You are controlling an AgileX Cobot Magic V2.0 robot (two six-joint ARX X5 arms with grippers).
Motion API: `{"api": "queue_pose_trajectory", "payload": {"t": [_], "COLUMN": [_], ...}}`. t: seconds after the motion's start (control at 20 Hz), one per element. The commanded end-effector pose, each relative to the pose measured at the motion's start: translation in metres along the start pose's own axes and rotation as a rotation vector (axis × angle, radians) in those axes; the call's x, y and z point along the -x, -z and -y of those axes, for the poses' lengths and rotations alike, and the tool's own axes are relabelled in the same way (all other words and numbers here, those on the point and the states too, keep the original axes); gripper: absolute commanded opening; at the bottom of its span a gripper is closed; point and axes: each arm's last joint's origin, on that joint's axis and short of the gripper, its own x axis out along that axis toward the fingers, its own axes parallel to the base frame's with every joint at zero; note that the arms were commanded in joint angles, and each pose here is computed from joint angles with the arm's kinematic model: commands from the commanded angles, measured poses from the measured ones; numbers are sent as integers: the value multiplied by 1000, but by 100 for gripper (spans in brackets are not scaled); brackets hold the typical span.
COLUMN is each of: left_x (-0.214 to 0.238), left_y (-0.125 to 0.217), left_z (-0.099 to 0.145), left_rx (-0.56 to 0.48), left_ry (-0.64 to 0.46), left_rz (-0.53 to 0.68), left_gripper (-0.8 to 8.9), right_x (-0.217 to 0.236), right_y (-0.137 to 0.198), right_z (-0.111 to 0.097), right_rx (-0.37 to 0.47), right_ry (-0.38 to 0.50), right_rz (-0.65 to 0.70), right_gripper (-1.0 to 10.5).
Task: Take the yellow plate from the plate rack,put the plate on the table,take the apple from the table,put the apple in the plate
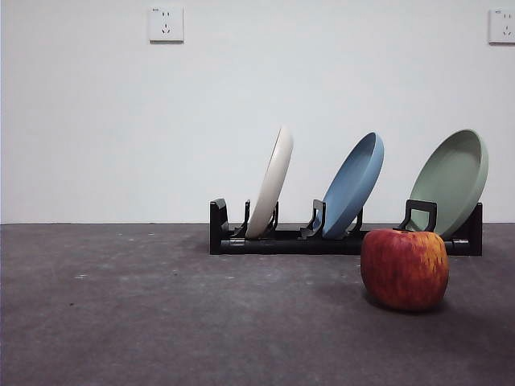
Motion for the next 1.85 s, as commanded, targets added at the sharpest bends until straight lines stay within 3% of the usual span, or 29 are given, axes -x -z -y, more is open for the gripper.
{"api": "queue_pose_trajectory", "payload": {"t": [0.05,0.2,0.7,1.3,1.55,1.85], "left_x": [0,4,23,28,28,32], "left_y": [-3,-14,-66,-129,-147,-158], "left_z": [2,5,16,33,38,41], "left_rx": [104,158,186,61,25,-27], "left_ry": [64,123,280,582,701,775], "left_rz": [28,49,67,-100,-175,-270], "left_gripper": [-6,-7,-7,-7,-7,-7], "right_x": [0,4,26,38,40,47], "right_y": [0,-12,-73,-133,-152,-165], "right_z": [0,-4,-22,-44,-52,-59], "right_rx": [-129,-168,-156,59,92,125], "right_ry": [-12,-22,-38,-187,-296,-344], "right_rz": [10,45,90,-293,-406,-537], "right_gripper": [-10,-11,-12,-11,-11,-11]}}
